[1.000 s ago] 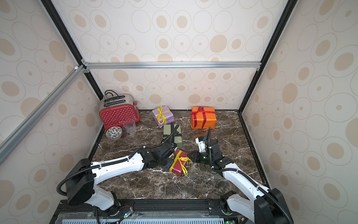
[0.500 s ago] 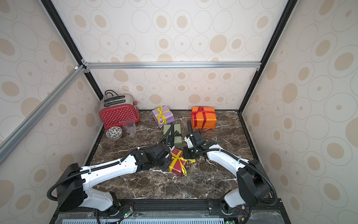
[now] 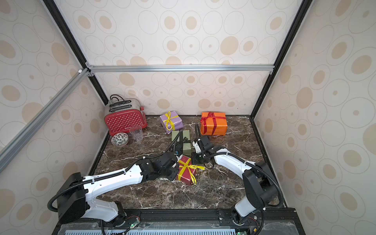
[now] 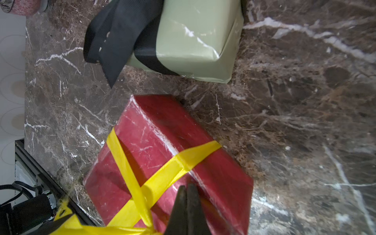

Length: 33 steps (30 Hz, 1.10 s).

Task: Untie the ribbon bows on the gift boxes
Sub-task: Untie the ribbon from the gift box.

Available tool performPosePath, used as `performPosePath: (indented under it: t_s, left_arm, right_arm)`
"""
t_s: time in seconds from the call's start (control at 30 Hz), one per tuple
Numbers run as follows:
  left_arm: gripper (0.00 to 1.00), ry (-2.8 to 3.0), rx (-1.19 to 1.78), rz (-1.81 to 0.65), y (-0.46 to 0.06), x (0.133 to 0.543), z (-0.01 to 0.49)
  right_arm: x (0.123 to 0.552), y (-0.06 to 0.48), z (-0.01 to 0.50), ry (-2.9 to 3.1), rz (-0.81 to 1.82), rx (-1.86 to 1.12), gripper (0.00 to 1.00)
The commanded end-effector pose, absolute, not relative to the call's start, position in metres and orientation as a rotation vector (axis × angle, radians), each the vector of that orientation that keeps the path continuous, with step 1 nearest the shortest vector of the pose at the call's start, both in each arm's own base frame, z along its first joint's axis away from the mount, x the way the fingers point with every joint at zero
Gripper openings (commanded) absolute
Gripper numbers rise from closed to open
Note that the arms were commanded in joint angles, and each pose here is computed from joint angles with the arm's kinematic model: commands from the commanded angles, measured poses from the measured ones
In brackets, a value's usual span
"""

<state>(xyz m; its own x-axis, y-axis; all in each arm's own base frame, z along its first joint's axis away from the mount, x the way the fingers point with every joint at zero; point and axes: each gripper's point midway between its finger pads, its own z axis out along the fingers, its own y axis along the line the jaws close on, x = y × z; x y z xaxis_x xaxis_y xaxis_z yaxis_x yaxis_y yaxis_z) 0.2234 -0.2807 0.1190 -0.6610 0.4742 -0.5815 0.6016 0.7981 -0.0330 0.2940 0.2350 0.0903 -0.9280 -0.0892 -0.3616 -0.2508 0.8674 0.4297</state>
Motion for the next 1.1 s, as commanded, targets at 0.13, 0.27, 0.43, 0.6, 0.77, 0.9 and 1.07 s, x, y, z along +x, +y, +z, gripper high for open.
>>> performPosePath:
  t_s: [0.13, 0.27, 0.43, 0.6, 0.77, 0.9, 1.07]
  left_arm:
    - [0.0, 2.315, 0.625, -0.287, -0.268, 0.237, 0.145]
    - [0.0, 2.288, 0.491, -0.232, -0.249, 0.244, 0.148]
    - [0.0, 2.254, 0.307, -0.141, -0.218, 0.251, 0.152]
    - [0.0, 2.19, 0.083, -0.04, -0.177, 0.252, 0.162]
    - [0.0, 2.101, -0.097, -0.059, -0.149, 0.249, 0.171]
    - [0.0, 2.068, -0.17, -0.056, -0.136, 0.247, 0.174]
    - [0.0, 2.086, -0.197, -0.015, -0.129, 0.246, 0.167]
  right_arm:
    - [0.272, 0.206, 0.043, 2.847, 0.507, -0.244, 0.02]
    - [0.273, 0.206, 0.04, 2.836, 0.505, -0.244, 0.01]
    - [0.272, 0.205, 0.034, 2.852, 0.496, -0.241, 0.0]
    - [0.273, 0.206, 0.037, 2.836, 0.509, -0.243, 0.0]
    - [0.272, 0.207, 0.038, 2.831, 0.517, -0.25, 0.0]
    - [0.272, 0.21, 0.039, 2.823, 0.549, -0.254, 0.0]
    - [0.272, 0.213, 0.039, 2.817, 0.573, -0.258, 0.0]
